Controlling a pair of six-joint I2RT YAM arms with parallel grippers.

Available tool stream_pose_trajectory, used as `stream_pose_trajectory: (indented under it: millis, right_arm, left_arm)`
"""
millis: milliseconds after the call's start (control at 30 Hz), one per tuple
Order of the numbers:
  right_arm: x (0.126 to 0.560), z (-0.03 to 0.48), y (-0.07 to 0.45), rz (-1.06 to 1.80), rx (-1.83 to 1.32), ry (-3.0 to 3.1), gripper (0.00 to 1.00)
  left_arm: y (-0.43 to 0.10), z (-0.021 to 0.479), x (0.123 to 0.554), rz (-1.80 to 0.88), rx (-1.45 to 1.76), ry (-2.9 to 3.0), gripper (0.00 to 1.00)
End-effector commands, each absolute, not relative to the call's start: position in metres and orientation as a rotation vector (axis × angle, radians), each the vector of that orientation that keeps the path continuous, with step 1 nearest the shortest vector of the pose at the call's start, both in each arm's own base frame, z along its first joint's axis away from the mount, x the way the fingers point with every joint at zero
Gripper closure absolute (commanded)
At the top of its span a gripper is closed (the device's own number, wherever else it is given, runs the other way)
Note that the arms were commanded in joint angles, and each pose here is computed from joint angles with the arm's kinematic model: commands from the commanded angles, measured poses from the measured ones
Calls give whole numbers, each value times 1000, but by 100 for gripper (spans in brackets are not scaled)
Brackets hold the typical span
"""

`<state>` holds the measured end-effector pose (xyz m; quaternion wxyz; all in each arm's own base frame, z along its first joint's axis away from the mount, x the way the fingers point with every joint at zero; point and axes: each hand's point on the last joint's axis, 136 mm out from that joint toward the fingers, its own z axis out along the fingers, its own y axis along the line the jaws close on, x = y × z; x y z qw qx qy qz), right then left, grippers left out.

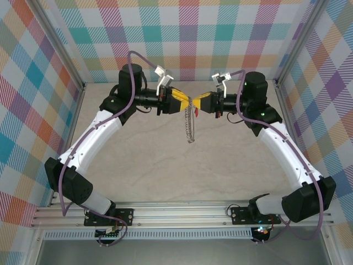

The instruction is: Put the keys on the keyring

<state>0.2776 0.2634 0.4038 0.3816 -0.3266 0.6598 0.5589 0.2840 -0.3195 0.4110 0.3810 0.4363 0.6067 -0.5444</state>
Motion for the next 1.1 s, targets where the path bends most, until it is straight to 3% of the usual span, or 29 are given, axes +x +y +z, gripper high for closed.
stream_pose_trajectory:
  millis: [0,400,633,900,1067]
  right_arm:
    - [274,409,264,1441,-872,1637,100]
    - [274,408,263,1430,-864,1638,100]
    - [275,405,264,1427,-858,1646,100]
    - [279,402,263,1413,-843,1656,100]
    - [281,400,262,1406,-835,1663,100]
  left_arm:
    - [-325,429,280,-1394,1142,1469,68]
    - [-334,421,279,-1415,1154,1486,69]
    - [-335,418,278,-1420,1158,1489,82]
    - [-332,414,272,-1421,1176,1495,74]
    - [-330,412,268,-1420,1191,1496,83]
